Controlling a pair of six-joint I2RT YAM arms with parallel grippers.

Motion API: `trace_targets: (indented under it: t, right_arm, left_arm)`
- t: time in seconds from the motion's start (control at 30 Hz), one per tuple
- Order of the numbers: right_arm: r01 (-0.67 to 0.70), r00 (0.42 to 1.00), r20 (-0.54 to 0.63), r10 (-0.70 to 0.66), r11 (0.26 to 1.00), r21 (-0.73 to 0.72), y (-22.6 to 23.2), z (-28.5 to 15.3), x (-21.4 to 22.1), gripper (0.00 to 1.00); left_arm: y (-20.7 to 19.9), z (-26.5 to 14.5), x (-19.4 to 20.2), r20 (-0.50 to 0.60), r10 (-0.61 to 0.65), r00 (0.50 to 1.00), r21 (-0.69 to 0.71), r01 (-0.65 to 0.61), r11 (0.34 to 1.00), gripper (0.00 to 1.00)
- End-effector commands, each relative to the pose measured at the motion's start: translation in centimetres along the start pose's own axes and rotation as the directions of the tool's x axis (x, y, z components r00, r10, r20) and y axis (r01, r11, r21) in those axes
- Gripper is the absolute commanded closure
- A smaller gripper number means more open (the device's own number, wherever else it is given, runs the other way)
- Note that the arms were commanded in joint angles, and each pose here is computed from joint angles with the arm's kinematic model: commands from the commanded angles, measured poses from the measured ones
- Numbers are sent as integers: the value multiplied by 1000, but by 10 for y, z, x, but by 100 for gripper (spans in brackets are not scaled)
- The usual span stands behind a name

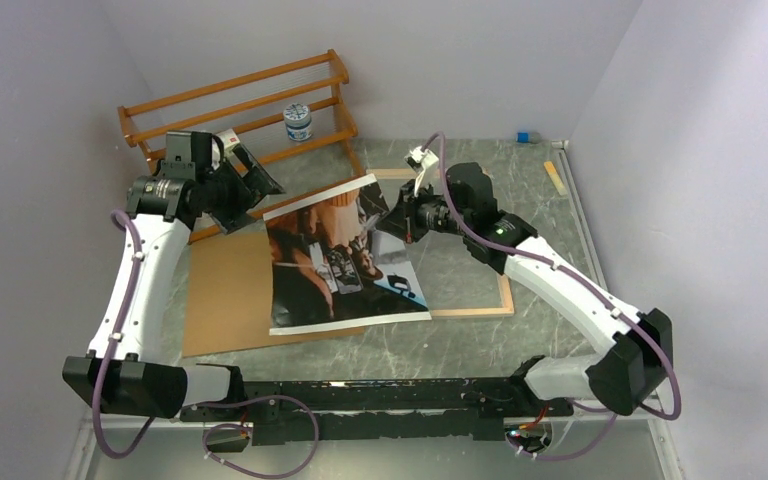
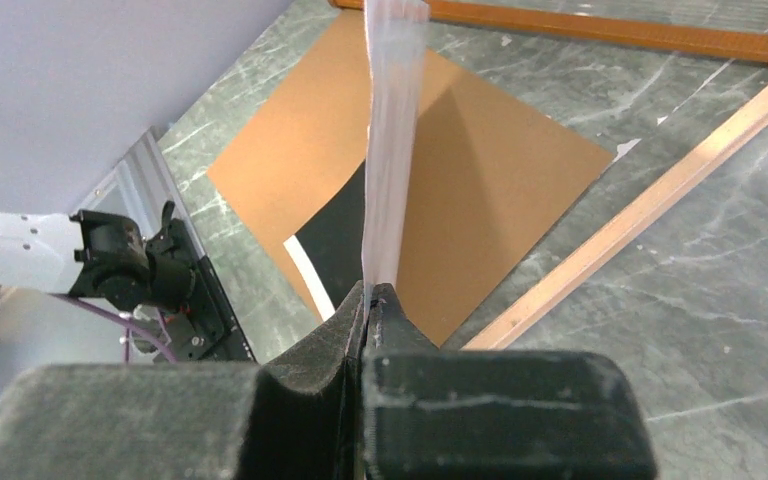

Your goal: Put the photo into the frame

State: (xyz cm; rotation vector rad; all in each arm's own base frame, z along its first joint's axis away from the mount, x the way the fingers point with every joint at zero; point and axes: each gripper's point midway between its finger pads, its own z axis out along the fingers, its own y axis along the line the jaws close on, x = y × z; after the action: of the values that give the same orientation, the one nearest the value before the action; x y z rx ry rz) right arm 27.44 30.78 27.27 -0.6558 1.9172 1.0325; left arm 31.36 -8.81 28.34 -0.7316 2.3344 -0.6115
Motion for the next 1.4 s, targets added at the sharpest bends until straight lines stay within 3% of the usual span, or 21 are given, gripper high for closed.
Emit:
trace_targets:
  t: [0.0, 0.2, 0.63, 0.83, 0.93, 1.13, 1.3, 1.37]
  right_arm:
    - [101, 994, 39, -99, 993, -61, 22, -20, -8, 100]
    - [159, 987, 46, -154, 980, -117, 40, -36, -8, 100]
    - [339, 941, 39, -337, 927, -159, 58, -54, 3, 100]
    - [394, 919, 52, -391, 910, -129, 55, -54, -1, 100]
    - [415, 910, 62, -411, 902, -120, 55, -55, -6, 100]
    - [466, 884, 89, -459, 880, -93, 55, -59, -15, 100]
    - [474, 879, 98, -466, 876, -88, 56, -60, -17, 100]
    - [473, 879, 112, -463, 877, -86, 57, -62, -19, 100]
  left_arm:
    - [-27, -13, 8, -64, -107, 992, 124, 115, 986, 6]
    - [-40, 2, 38, -263, -249, 932, 182, 301, 936, 6]
    - [-53, 24, 42, -399, -493, 773, 155, 587, 795, 6]
    - [-53, 20, 59, -486, -520, 702, 122, 644, 755, 24]
    - [-52, 17, 70, -534, -521, 665, 104, 664, 741, 26]
    - [-43, 20, 85, -586, -522, 620, 64, 677, 733, 21]
    - [-43, 21, 89, -608, -515, 604, 79, 691, 718, 37]
    - [-43, 21, 91, -615, -510, 601, 78, 691, 719, 38]
